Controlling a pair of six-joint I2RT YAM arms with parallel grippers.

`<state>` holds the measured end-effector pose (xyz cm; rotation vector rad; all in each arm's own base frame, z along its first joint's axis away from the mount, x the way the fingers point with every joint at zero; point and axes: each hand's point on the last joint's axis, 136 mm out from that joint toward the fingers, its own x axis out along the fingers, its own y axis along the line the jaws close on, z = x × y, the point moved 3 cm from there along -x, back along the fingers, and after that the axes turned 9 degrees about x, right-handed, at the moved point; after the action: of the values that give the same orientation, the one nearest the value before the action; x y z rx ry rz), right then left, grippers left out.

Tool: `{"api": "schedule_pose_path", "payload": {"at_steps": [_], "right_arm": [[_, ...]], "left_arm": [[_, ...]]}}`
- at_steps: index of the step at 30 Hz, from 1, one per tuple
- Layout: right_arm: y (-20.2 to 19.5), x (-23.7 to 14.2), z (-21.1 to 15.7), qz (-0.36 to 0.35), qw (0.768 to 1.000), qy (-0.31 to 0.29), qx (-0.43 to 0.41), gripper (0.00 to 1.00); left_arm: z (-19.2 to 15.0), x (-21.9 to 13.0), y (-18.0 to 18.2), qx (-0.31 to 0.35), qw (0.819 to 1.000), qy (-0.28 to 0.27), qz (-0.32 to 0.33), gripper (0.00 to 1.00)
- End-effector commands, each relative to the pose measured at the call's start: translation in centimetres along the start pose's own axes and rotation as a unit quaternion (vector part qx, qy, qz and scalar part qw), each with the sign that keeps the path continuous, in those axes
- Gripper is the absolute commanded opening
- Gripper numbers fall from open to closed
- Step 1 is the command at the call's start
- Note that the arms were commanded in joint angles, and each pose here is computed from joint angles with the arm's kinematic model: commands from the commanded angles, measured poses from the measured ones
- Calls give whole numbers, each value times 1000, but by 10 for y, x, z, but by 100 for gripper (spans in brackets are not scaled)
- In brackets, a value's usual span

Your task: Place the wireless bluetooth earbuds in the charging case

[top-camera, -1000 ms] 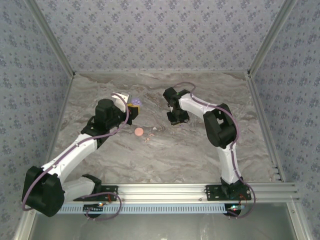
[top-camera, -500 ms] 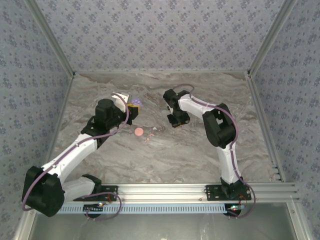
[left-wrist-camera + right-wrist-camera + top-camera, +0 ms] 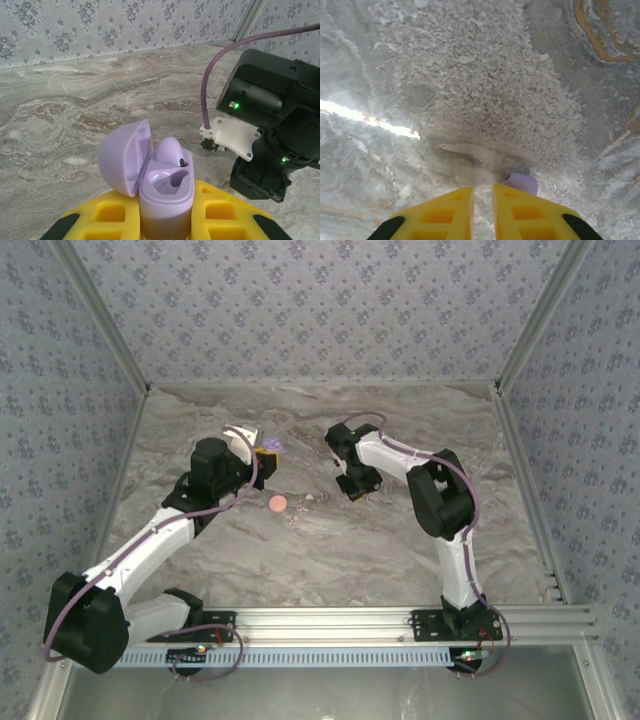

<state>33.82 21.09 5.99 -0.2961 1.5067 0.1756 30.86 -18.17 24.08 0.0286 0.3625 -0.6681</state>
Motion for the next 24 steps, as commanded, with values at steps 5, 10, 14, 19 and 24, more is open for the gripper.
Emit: {"api": "schedule_pose_path", "payload": {"at_steps": [5, 10, 14, 19, 24], "right_arm": [[0, -41, 5, 49, 996, -56, 39, 35], [-17, -37, 8, 43, 990, -62, 121, 46], [-23, -27, 7, 38, 983, -58, 172, 47], [-24, -15, 6, 27, 979, -43, 199, 47], [-21, -6, 5, 25, 977, -33, 208, 46]], "left_arm": [[5, -2, 1, 4, 1000, -12, 2, 12], [6, -3, 1, 5, 1000, -12, 2, 12], [6, -3, 1, 6, 1000, -13, 1, 12], [6, -3, 1, 6, 1000, -13, 1, 12], [6, -2, 1, 6, 1000, -11, 1, 12]]}}
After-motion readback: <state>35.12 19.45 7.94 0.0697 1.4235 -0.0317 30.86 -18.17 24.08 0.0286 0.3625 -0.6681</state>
